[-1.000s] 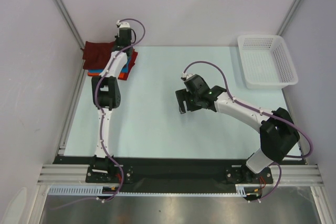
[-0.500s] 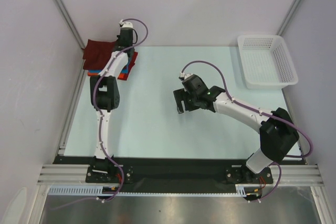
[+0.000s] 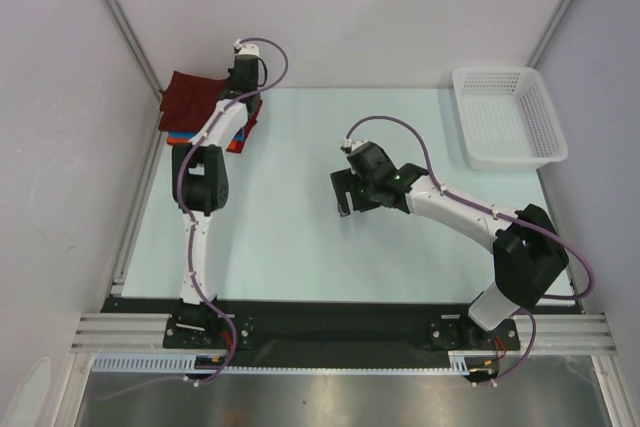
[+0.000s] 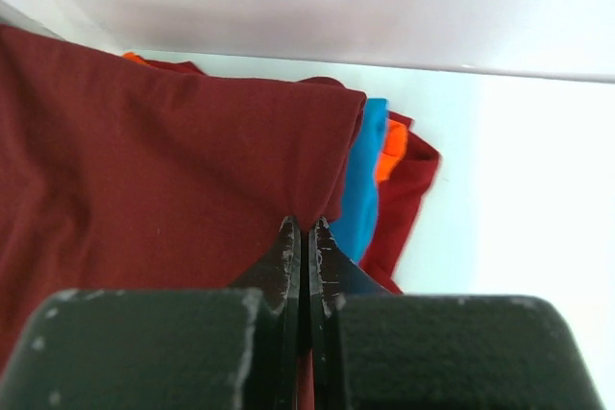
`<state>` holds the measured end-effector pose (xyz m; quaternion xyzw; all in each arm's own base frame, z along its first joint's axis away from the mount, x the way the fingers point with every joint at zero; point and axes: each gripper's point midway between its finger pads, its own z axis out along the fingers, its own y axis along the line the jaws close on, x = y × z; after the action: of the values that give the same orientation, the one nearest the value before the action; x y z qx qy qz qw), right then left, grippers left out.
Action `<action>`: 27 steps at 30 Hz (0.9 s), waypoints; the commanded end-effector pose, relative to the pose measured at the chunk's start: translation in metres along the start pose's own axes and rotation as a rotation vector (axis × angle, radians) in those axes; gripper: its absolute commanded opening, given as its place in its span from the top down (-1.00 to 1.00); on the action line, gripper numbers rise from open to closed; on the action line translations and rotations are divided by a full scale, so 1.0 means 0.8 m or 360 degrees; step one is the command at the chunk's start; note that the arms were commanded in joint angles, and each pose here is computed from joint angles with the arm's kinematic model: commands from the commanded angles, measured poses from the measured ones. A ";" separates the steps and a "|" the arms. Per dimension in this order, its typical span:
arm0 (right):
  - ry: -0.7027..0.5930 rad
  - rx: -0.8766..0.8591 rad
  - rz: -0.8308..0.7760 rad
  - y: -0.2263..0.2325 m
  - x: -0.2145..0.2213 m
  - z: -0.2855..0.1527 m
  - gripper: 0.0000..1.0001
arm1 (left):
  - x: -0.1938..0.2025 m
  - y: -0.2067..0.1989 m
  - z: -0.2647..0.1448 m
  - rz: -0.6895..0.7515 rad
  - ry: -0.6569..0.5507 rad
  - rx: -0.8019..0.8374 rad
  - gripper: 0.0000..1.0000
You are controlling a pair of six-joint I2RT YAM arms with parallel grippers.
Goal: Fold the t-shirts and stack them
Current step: Neatly place the folded tshirt to the corner
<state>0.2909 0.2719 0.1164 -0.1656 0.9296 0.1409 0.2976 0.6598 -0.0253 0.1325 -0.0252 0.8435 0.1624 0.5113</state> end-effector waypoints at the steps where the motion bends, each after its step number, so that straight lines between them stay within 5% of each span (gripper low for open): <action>1: -0.0075 -0.0019 0.0007 0.002 -0.024 -0.003 -0.68 | -0.077 -0.018 -0.044 -0.0033 -0.0219 0.0081 0.99; 10: -0.0061 -0.0019 0.0017 -0.006 -0.020 -0.001 -0.68 | -0.052 -0.020 -0.031 -0.0009 -0.0141 0.0054 0.99; 13: -0.0069 -0.0018 0.0005 -0.008 -0.024 -0.003 -0.68 | -0.053 -0.002 -0.023 -0.0043 -0.0098 -0.0003 0.11; 19: -0.0061 -0.0022 0.0000 -0.012 -0.027 -0.001 -0.69 | -0.098 0.040 -0.056 -0.0183 -0.0205 0.0009 -0.10; 24: -0.0064 -0.0027 -0.0031 -0.011 -0.035 0.000 -0.68 | -0.129 0.101 -0.100 -0.0359 -0.0210 -0.0006 0.08; 27: -0.0086 -0.0038 -0.0027 -0.011 -0.042 -0.001 -0.69 | -0.096 0.159 -0.095 -0.0603 -0.0138 0.0047 0.60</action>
<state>0.3069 0.2636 0.1169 -0.1676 0.9293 0.1395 0.2979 0.6328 0.0090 0.2095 -0.0917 0.8330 0.1039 0.5357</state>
